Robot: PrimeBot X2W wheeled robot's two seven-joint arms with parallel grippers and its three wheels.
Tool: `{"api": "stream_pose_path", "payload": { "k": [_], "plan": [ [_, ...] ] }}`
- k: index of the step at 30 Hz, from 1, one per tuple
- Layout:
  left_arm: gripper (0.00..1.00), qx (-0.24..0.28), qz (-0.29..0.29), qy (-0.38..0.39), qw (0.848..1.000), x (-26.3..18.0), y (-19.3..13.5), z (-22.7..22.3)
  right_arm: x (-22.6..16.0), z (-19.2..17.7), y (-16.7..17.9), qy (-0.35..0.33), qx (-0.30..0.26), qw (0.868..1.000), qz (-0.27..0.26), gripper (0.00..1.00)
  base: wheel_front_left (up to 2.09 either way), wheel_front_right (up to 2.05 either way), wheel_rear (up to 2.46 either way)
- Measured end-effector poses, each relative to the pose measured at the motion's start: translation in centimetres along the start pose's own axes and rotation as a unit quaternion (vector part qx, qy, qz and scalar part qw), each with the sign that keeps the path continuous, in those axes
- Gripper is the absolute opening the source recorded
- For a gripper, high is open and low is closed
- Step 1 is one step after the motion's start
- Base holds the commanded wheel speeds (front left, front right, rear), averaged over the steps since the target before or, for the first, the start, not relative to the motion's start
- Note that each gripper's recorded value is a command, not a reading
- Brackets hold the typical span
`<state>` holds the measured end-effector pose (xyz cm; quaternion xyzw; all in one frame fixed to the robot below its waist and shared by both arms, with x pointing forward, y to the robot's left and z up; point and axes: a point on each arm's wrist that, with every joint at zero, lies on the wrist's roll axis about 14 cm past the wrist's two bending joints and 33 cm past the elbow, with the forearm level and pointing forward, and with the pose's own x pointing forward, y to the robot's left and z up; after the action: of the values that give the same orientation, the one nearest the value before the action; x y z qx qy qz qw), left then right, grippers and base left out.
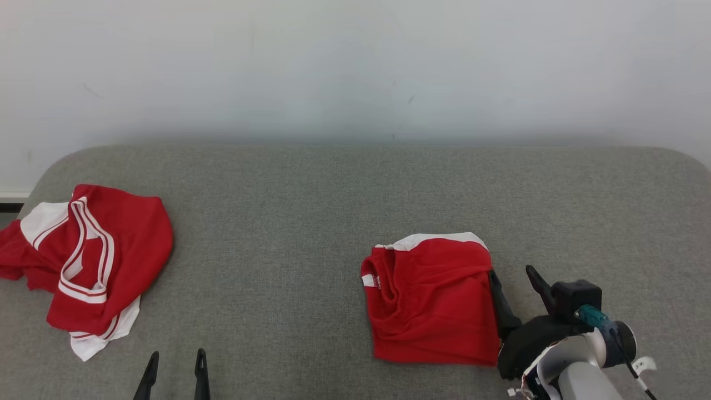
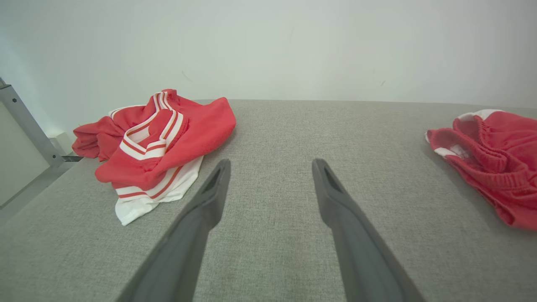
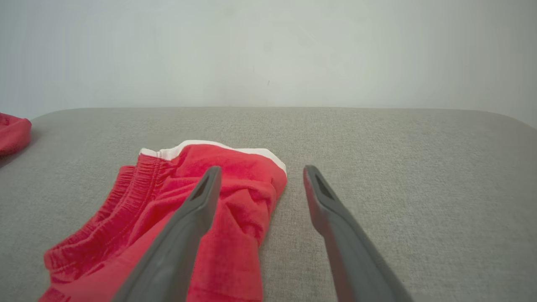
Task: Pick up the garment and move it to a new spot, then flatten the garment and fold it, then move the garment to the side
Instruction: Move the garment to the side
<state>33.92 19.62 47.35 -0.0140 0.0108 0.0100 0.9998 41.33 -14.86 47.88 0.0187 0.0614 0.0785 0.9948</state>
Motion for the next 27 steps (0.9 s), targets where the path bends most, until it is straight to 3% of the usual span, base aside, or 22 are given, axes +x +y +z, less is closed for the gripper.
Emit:
{"api": "stream_pose_path", "payload": {
  "k": [8, 15, 22, 23, 24, 25, 26, 27],
  "plan": [
    [1.0, -0.003, 0.008, 0.007, 1.0, 0.4, 0.3, -0.4, 3.0, -3.8, -0.5, 0.118, 0.008, 0.993, -0.006, 1.0, 0.0, 0.0, 0.0],
    [1.0, -0.004, 0.011, 0.011, 1.0, 0.7, 0.6, -0.7, 2.6, -7.8, 0.4, 0.195, 0.019, 0.981, 0.003, 1.0, 0.0, 0.0, 0.0],
    [1.0, -0.004, 0.009, 0.013, 1.0, 1.1, 0.5, -0.7, 3.0, -8.9, 1.8, 0.216, 0.034, 0.976, 0.02, 1.0, 0.0, 0.0, 0.0],
    [1.0, -0.004, 0.009, 0.014, 1.0, 1.1, 0.5, -0.8, 3.1, -8.9, 2.0, 0.217, 0.036, 0.975, 0.024, 0.91, 0.0, 0.0, 0.0],
    [1.0, -0.005, 0.009, 0.015, 1.0, 1.1, 0.5, -0.9, 3.2, -8.9, 2.2, 0.217, 0.036, 0.975, 0.026, 0.48, 0.0, 0.0, 0.0],
    [1.0, -0.005, 0.008, 0.015, 1.0, 1.1, 0.5, -0.9, 3.2, -8.9, 2.4, 0.215, 0.036, 0.975, 0.029, 0.19, 0.0, 0.0, 0.0],
    [1.0, -0.005, 0.008, 0.015, 1.0, 1.2, 0.4, -0.9, 3.2, -9.0, 2.5, 0.215, 0.035, 0.976, 0.031, 0.0, 0.0, 0.0, 0.0],
    [1.0, -0.005, 0.008, 0.014, 1.0, 1.2, 0.5, -0.8, 3.3, -9.0, 2.7, 0.215, 0.034, 0.975, 0.033, 0.0, 0.0, 0.0, 0.0]
  ]
}}
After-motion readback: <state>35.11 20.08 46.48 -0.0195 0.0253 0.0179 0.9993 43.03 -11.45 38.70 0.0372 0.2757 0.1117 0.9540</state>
